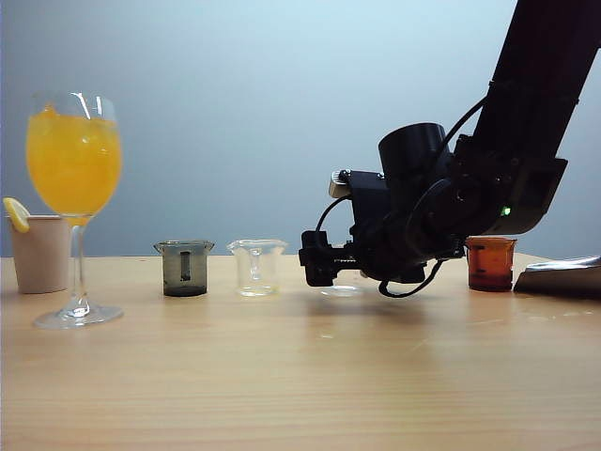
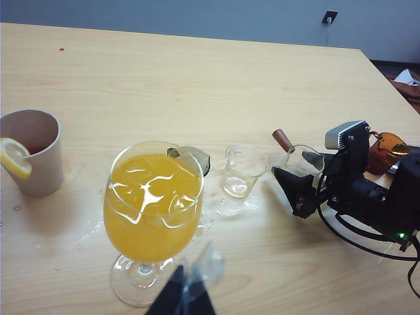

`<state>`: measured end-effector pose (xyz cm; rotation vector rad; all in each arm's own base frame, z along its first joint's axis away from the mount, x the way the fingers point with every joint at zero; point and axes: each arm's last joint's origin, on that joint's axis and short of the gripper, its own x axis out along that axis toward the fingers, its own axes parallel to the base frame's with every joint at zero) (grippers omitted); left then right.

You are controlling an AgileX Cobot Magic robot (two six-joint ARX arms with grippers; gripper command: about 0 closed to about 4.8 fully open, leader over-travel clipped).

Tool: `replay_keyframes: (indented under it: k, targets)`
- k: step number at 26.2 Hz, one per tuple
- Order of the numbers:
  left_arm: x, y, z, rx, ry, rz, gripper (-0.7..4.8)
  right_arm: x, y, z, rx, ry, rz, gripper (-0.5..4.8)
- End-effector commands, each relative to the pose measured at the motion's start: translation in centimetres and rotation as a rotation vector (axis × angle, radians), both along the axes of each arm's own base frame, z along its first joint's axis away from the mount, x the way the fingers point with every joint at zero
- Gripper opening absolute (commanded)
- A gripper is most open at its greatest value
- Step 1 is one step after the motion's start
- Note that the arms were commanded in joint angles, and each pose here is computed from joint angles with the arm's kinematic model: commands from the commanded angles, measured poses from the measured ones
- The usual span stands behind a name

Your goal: Pick up the third measuring cup from the left, pour the pineapple juice inside into the goblet, and finally put the measuring cup back in its original place.

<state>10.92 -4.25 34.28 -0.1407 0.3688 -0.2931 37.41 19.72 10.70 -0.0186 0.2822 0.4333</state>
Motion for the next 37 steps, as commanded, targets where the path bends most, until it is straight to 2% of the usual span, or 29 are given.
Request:
replay_keyframes:
  k: [1,11,15,20,21,22,23,24,26,29,30,33,37]
  targets:
    - [-0.1,0.0,0.3,-0.008,-0.019,-0.004,-0.05,0.0,0.1,0.4,0.034,0.002,0.014,4.79]
    - [-0.1,0.0,0.3,-0.009,-0.019,-0.004,-0.05,-1.3,-0.4,1.9,-0.048,0.189,0.047,4.79]
    - [-0.1,0.0,0.3,-0.008,-0.019,-0.004,-0.05,-2.4,-0.9,3.8,-0.081,0.285,0.075,4.79]
    - [-0.1,0.0,0.3,-0.008,-0.019,-0.004,-0.05,-5.0,-2.3,6.9,-0.165,0.460,0.070,4.79]
    - [-0.1,0.0,0.3,-0.008,-0.019,-0.004,-0.05,-5.4,-2.6,7.4,-0.175,0.481,0.070,3.87]
    - [-0.1,0.0,0.3,-0.009,-0.020,-0.005,-0.05,-6.3,-3.0,8.5,-0.192,0.511,0.071,-0.24]
    - [-0.1,0.0,0.3,-0.009,-0.020,-0.007,-0.05,-6.9,-3.3,9.2,-0.205,0.522,0.076,0.40]
    - [-0.2,0.1,0.3,-0.008,-0.018,-0.006,-0.05,-7.8,-3.8,10.6,-0.204,0.536,0.087,-0.12]
    - [-0.4,0.2,0.2,0.000,-0.009,0.003,-0.05,-9.6,-4.7,13.4,-0.193,0.518,0.092,-0.06]
    - [-0.9,0.4,-0.1,0.018,0.009,0.011,-0.05,-12.1,-6.1,17.1,-0.220,0.422,0.097,-0.05]
    - [-1.3,0.7,-0.3,0.033,0.012,0.045,-0.05,-13.8,-7.0,19.0,-0.221,0.356,0.089,-0.06]
    - [-1.9,1.0,-1.7,0.034,-0.007,0.072,-0.05,-16.4,-8.4,21.0,-0.176,0.231,0.063,-0.06]
    - [-2.6,1.3,-4.0,0.010,-0.073,0.083,-0.05,-19.5,-10.2,21.0,-0.093,0.056,0.045,-0.06]
